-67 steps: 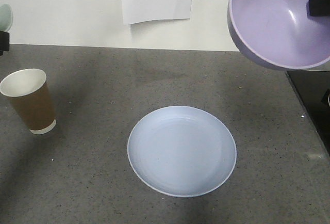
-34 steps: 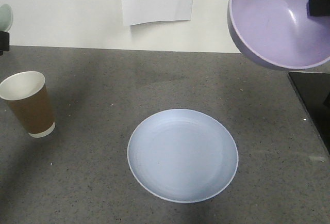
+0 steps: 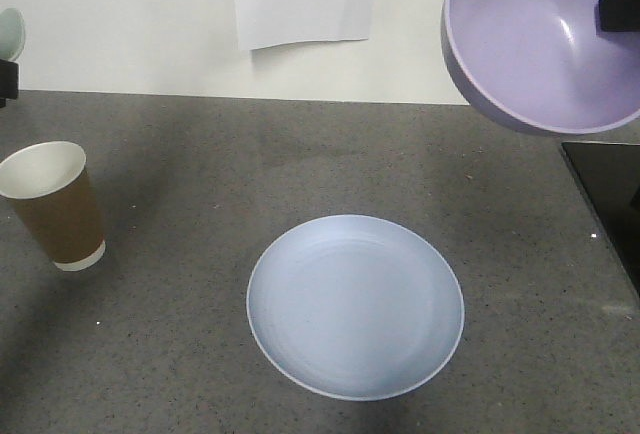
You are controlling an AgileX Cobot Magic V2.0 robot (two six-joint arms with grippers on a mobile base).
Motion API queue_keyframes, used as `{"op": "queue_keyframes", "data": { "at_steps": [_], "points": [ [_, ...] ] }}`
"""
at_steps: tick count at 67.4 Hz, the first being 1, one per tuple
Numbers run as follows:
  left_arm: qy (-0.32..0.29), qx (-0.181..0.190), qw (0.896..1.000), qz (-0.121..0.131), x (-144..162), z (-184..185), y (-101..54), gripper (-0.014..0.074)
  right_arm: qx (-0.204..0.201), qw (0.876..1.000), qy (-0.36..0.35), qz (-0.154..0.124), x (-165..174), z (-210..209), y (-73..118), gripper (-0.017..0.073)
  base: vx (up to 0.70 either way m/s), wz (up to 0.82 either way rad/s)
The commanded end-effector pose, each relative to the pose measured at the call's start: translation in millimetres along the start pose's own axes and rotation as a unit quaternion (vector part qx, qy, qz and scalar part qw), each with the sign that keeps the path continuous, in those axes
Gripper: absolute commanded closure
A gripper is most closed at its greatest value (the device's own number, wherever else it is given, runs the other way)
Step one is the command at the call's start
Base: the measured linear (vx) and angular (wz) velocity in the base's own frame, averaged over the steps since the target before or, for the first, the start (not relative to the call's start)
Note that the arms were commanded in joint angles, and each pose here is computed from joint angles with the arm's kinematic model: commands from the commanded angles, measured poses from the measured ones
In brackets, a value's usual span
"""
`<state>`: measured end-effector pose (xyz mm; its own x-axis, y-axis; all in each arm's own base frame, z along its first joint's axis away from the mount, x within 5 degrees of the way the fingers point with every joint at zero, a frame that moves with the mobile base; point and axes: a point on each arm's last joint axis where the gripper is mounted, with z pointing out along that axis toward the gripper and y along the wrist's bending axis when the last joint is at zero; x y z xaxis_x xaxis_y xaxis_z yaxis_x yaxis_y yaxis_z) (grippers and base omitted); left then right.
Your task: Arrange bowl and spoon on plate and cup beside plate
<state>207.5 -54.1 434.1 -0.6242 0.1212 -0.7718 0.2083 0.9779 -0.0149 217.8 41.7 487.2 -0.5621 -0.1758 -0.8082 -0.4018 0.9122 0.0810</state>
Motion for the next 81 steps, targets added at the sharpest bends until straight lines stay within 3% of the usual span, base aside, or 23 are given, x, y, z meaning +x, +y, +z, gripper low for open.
{"op": "queue_keyframes", "data": {
  "at_steps": [1,81],
  "points": [
    [-0.051,0.006,0.999,-0.005,-9.7,-13.7,-1.2,0.06,0.006,0.998,-0.055,-0.002,-9.7,-15.0,3.4,0.0564,0.01,0.0],
    [-0.051,0.006,0.999,-0.005,-9.7,-13.7,-1.2,0.0599,0.006,0.998,-0.055,-0.002,-9.7,-15.0,3.4,0.0564,0.01,0.0]
  ]
}}
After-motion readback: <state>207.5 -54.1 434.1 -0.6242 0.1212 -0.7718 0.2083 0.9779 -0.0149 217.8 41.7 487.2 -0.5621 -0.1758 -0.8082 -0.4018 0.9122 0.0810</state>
